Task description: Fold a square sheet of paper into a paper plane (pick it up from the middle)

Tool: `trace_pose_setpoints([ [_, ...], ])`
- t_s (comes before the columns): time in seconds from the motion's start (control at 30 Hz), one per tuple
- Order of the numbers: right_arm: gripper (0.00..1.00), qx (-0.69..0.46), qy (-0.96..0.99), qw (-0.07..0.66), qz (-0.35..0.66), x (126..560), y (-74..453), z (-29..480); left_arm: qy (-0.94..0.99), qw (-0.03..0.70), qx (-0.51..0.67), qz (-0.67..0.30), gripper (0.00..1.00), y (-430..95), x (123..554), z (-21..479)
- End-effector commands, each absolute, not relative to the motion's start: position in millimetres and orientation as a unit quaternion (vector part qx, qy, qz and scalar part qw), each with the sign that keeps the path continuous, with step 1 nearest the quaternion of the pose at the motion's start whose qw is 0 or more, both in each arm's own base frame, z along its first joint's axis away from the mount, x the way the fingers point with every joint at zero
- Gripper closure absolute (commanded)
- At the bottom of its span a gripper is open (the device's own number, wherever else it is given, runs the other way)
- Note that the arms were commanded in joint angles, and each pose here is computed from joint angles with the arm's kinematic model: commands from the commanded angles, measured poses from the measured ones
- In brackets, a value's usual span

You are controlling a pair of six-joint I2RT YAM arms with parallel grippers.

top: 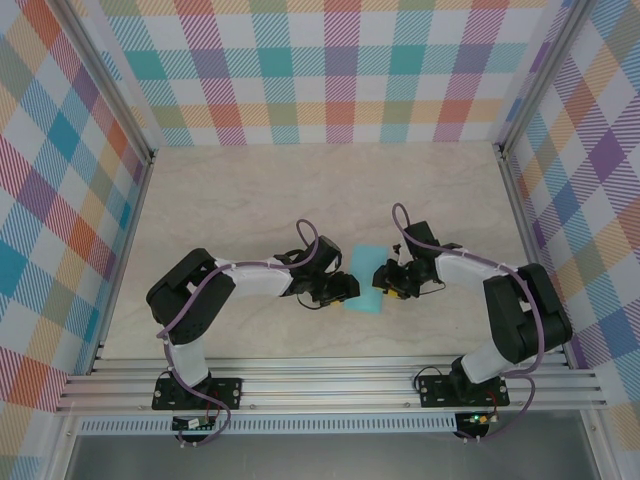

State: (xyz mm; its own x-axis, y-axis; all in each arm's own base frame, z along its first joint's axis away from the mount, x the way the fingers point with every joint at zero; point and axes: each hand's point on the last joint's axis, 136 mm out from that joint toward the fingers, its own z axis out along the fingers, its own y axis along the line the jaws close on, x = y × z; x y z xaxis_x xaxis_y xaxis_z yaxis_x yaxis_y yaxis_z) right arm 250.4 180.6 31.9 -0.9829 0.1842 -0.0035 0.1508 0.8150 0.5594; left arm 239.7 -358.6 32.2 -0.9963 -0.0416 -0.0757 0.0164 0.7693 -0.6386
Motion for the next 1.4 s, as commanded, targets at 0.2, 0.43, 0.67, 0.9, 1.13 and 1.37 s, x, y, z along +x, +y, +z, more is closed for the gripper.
trace_pose_setpoints([
  [0.2, 0.61, 0.082, 0.941, 0.02, 0.329, 249.7, 194.2, 35.9, 0.942, 0.041, 0.002, -0.332, 0.5, -358.2, 236.8, 32.5],
  [0.43, 0.61, 0.089, 0.951, 0.01, 0.295, 243.9, 183.5, 19.9, 0.942, 0.041, 0.004, -0.334, 0.5, -359.5, 236.9, 32.6],
  [0.67, 0.61, 0.091, 0.953, 0.005, 0.289, 241.0, 181.4, 13.6, 0.94, 0.039, 0.004, -0.339, 0.5, -362.3, 237.1, 33.8],
  [0.9, 0.61, 0.09, 0.954, 0.006, 0.286, 240.6, 180.3, 13.6, 0.938, 0.037, 0.006, -0.345, 0.5, -364.0, 236.2, 34.8],
  [1.13, 0.61, 0.089, 0.952, 0.006, 0.292, 241.0, 181.9, 16.3, 0.931, 0.038, 0.01, -0.363, 0.57, -370.4, 237.6, 40.7],
  [1.37, 0.6, 0.082, 0.948, 0.017, 0.306, 243.3, 185.7, 28.1, 0.927, 0.046, 0.011, -0.371, 0.63, -378.0, 244.7, 47.6],
])
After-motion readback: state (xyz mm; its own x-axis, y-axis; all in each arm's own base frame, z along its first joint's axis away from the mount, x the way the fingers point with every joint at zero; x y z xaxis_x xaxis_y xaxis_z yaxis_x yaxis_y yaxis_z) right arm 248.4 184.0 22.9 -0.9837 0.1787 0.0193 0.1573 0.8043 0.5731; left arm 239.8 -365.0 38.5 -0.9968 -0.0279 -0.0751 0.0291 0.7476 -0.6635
